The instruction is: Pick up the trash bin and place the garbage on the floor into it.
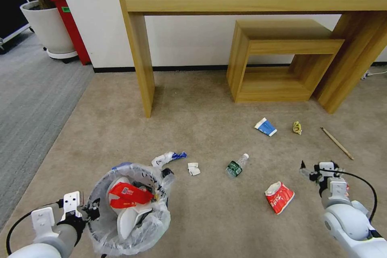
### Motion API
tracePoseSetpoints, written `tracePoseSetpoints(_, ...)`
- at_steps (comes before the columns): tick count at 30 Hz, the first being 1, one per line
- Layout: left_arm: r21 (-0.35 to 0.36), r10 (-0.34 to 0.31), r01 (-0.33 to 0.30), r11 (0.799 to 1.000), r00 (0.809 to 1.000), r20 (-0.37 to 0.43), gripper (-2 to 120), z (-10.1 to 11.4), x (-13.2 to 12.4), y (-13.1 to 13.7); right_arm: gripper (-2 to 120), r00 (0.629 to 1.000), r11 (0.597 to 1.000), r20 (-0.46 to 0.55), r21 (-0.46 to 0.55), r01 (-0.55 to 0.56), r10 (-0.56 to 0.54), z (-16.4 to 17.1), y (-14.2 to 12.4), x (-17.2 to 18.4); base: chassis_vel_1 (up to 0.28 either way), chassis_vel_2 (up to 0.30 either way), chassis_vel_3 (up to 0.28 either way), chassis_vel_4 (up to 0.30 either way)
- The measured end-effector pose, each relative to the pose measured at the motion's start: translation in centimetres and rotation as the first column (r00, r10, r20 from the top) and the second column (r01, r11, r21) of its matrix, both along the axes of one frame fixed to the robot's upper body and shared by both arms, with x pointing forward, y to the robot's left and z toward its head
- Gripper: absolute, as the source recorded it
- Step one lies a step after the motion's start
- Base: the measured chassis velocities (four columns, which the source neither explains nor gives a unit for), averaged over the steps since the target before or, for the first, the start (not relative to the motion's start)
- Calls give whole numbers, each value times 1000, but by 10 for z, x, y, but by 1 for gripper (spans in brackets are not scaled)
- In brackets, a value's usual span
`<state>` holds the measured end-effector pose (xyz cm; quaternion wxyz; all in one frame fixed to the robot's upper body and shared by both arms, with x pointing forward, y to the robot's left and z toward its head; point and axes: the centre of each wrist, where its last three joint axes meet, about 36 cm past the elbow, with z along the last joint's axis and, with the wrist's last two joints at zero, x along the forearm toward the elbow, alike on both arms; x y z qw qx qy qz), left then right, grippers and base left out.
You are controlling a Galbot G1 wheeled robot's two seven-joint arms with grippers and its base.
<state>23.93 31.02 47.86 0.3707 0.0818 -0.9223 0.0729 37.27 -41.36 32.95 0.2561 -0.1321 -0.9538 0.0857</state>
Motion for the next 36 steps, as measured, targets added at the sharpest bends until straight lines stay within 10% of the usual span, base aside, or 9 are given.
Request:
tracePoseSetpoints(12, 32, 1, 1, 999, 999, -41, 0, -20, -2, 0, 100, 974, 965, -195, 212, 157, -116, -16, 30, 38, 0, 0, 0, 0)
tracePoseSetpoints(36, 72, 10, -4, 997, 996, -87, 0, -41, -3, 3, 100, 953, 977, -288, 160, 141, -91, -39, 44, 62, 0, 0, 0, 0)
